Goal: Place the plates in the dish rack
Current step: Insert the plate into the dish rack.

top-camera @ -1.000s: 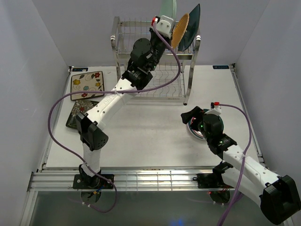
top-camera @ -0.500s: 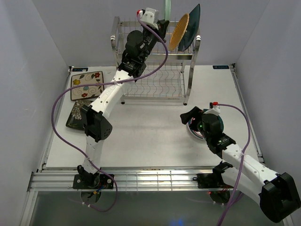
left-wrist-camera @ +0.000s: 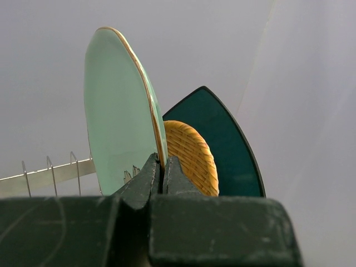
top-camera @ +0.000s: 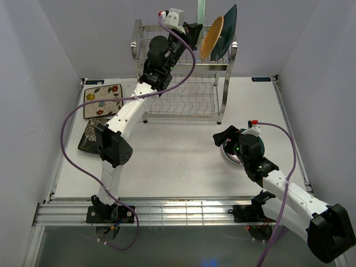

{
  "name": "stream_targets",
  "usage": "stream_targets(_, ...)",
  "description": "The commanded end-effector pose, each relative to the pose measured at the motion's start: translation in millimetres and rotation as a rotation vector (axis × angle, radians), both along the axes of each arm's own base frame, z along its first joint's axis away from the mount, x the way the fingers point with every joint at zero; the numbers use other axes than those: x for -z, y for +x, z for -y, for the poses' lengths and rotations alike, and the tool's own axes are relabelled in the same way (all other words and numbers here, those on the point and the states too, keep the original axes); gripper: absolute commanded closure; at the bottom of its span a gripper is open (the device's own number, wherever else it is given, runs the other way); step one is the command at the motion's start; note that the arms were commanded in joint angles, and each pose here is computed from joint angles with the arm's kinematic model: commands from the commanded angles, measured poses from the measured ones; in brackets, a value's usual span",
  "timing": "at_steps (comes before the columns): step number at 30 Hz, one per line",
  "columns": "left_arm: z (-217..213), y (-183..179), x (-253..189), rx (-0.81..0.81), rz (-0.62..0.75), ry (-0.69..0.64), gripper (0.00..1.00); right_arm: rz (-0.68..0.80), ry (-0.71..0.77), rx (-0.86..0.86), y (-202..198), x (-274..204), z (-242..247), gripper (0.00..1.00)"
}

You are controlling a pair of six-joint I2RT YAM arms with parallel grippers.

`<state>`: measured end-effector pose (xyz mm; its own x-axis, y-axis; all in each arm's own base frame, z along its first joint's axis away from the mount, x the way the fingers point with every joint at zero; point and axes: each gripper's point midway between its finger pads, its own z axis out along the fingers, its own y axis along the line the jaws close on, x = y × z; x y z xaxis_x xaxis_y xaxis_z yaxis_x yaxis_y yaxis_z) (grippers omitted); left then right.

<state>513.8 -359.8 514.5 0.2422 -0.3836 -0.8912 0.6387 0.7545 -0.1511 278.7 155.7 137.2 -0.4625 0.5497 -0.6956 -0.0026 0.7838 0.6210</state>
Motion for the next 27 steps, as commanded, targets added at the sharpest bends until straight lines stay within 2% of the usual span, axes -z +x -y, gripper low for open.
stream_targets(1, -37.4, -40.4, -92.2, -0.013, 0.202, -0.158, 1.00, 0.077, 0.045, 0.009, 9.8, -31.1, -3.6, 0.13)
stream_targets(18, -22.5, -14.8, -37.8, -0.015, 0.091, -0.086, 1.00, 0.087, 0.047, 0.008, 6.3, -32.6, -1.7, 0.13)
stream_targets(21, -19.6, -11.2, -28.9, -0.015, 0.080, -0.070, 0.94, 0.086, 0.046, 0.009, 6.2, -32.0, -1.0, 0.13)
stream_targets(27, -15.5, -11.5, -22.5, 0.004, 0.069, -0.055, 0.95, 0.089, 0.047, 0.011, 5.9, -32.7, -0.6, 0.13)
